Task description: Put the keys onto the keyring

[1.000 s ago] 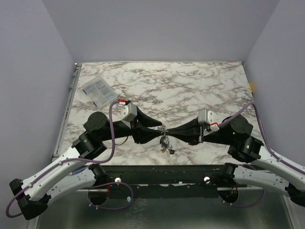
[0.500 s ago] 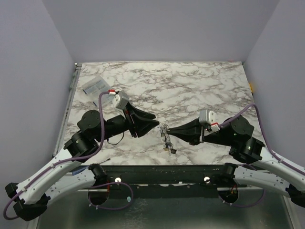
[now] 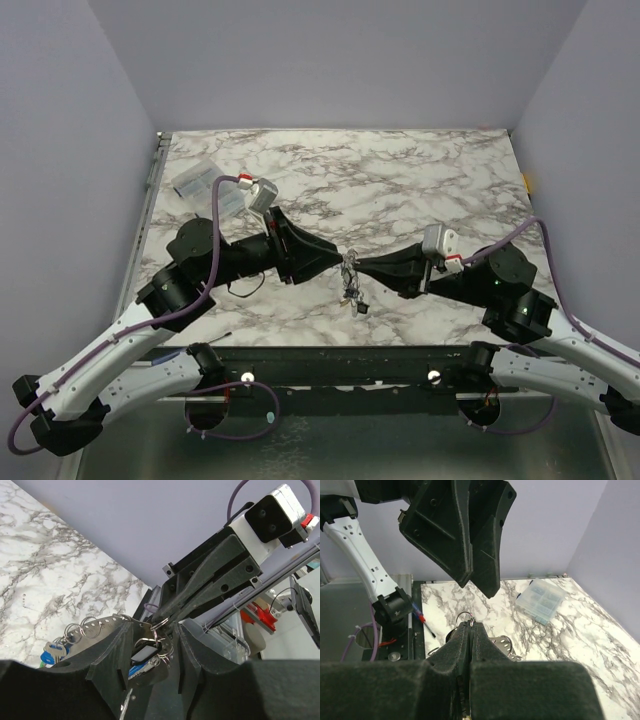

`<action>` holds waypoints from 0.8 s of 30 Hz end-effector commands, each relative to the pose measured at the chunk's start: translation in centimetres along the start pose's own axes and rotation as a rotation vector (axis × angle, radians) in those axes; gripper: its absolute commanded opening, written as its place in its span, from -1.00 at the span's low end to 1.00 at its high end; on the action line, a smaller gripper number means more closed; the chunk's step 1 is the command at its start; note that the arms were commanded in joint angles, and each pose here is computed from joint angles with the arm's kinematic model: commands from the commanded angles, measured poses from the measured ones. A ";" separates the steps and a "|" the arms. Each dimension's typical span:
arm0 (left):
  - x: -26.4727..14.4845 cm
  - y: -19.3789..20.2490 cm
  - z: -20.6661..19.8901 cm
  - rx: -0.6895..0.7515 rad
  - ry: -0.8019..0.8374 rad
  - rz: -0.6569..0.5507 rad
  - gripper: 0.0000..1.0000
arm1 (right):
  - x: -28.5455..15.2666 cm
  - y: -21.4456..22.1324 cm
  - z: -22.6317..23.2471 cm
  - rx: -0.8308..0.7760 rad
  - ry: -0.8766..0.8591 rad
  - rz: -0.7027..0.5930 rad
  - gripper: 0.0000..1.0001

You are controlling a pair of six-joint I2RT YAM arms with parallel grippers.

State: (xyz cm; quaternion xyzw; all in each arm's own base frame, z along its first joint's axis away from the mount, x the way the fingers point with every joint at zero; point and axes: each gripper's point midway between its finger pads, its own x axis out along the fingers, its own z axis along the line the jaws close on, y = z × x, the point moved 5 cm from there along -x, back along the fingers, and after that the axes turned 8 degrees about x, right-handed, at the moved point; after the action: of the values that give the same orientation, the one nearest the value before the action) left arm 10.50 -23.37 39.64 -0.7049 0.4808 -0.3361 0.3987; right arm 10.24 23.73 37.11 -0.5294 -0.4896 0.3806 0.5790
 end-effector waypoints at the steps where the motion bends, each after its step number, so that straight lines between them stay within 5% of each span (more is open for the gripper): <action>1: -0.2 0.7 -0.4 -0.027 0.030 0.038 -0.15 | -0.2 -2.4 -0.4 -0.042 0.037 -0.100 -0.99; 17: 1.2 2.1 1.0 -0.043 0.002 0.093 -0.64 | 0.0 -2.7 -0.3 -0.040 0.031 -0.116 -0.99; 24: 0.9 2.0 0.7 -0.051 0.011 0.089 -0.61 | 0.3 -2.6 -0.5 -0.045 0.035 -0.112 -0.99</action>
State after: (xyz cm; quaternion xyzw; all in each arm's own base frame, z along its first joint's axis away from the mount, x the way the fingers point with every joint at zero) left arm 11.20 -24.67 37.82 -0.6961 0.5091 -0.3099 0.4004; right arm 10.49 23.71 37.81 -0.5273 -0.4953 0.3636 0.5869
